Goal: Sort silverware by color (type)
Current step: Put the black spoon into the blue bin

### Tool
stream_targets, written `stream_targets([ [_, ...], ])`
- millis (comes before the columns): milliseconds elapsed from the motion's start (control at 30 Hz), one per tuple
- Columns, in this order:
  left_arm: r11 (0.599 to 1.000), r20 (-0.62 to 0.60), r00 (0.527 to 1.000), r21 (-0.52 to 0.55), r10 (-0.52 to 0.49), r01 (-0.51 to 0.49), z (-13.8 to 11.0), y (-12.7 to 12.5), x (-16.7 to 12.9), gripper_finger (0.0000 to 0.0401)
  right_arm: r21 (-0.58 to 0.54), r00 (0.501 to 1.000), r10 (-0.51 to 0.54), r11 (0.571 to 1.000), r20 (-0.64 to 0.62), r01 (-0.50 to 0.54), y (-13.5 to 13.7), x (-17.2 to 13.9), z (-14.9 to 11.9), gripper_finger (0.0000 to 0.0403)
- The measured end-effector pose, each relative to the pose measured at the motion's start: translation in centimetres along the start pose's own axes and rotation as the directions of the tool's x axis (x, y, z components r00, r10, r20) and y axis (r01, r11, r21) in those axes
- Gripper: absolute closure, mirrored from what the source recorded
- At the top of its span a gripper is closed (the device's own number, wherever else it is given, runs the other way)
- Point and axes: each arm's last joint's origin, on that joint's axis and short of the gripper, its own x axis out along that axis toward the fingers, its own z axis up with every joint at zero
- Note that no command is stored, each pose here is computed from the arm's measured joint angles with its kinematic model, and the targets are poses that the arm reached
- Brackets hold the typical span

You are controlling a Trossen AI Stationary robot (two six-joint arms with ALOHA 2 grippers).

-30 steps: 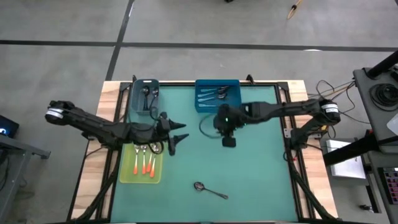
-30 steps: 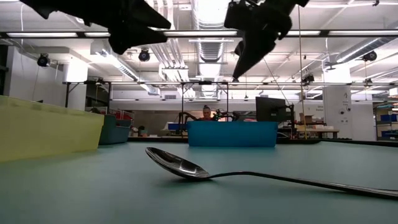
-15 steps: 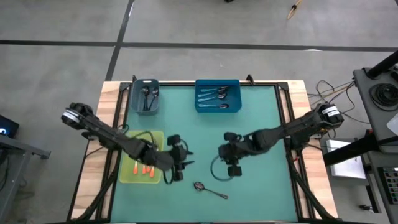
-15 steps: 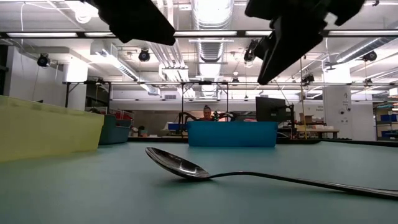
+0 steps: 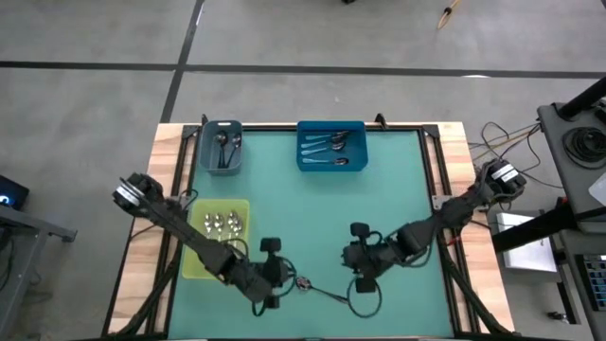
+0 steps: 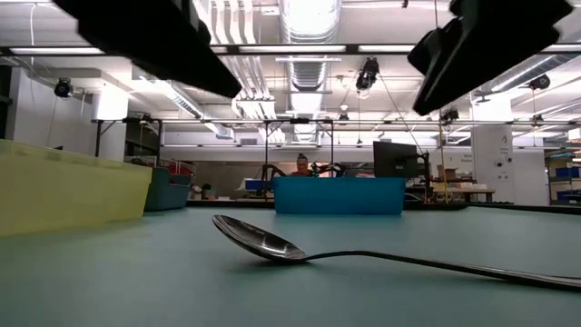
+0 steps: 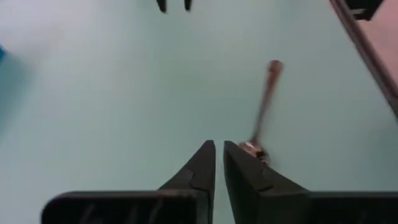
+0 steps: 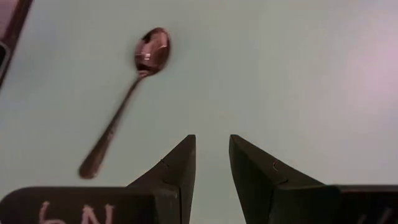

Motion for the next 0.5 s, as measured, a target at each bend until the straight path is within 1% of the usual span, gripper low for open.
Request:
stream_targets([
  [100,0.999,0.020,0.999,-0.019,-0.031,0.031,-0.8,-1.4,0.6,0.0398,-0.013,1.000,0.005,1.000,0.018,-0.005,1.2,0.1,-0.3,0.0314],
  [267,0.997,0.044,0.996,-0.017,-0.076,0.077,-1.9,-3.2,1.7,0.0400,-0.022,0.998,0.046,0.999,0.047,-0.045,3.1,1.6,-0.9,0.0314],
  [500,0.994,0.026,0.995,-0.040,-0.099,0.100,-3.0,-3.8,2.7,0.0401,-0.048,0.996,0.072,0.996,0.043,-0.070,5.0,4.6,-2.3,0.0314],
])
